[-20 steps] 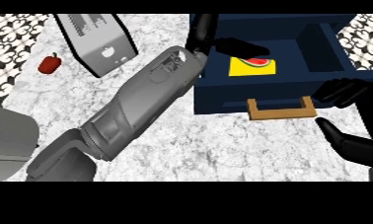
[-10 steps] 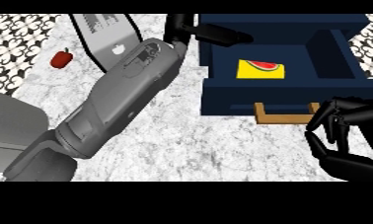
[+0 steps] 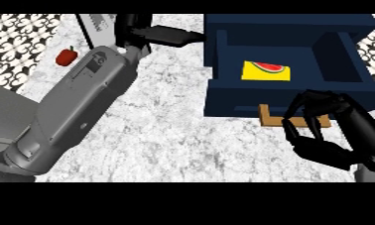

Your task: Pick up the cup, place it into the drawer and close the drawer

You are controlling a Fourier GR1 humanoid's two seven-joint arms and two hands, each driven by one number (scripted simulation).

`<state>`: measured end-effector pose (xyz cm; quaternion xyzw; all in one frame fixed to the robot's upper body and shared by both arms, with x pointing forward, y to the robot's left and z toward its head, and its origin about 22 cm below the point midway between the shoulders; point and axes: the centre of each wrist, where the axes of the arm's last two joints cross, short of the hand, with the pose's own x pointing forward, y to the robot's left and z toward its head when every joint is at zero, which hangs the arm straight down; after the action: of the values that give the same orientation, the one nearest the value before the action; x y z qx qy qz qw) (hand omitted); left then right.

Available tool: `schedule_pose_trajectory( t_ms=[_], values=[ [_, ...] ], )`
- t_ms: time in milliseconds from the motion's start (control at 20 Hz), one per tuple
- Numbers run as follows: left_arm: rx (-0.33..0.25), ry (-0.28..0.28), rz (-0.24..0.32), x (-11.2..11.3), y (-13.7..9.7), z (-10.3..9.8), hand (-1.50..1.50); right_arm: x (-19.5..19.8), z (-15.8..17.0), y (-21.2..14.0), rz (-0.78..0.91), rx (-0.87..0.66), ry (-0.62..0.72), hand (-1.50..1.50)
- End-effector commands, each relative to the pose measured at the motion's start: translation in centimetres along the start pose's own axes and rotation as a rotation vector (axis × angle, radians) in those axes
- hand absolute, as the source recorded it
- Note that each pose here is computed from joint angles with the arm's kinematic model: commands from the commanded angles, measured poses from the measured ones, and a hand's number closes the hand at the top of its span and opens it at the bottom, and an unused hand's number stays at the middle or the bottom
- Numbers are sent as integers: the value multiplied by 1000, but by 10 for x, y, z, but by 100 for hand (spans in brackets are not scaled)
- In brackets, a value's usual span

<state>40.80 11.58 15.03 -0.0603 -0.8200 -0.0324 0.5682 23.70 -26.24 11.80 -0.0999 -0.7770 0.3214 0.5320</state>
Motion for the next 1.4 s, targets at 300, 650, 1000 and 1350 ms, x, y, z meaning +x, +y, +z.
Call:
schedule_pose_trajectory(
  t_ms=[300,650,1000,1350],
  values=[
    [35,2,20,5,66,33,-150,-38,-29,59,382,197,71,150],
    [49,10,19,-8,111,74,-150,-85,-61,86,568,233,71,150],
    [56,19,32,-7,123,92,-150,-118,-119,87,529,235,97,150],
    [44,0,41,-6,135,109,-150,-143,-138,58,491,242,197,150]
  ],
)
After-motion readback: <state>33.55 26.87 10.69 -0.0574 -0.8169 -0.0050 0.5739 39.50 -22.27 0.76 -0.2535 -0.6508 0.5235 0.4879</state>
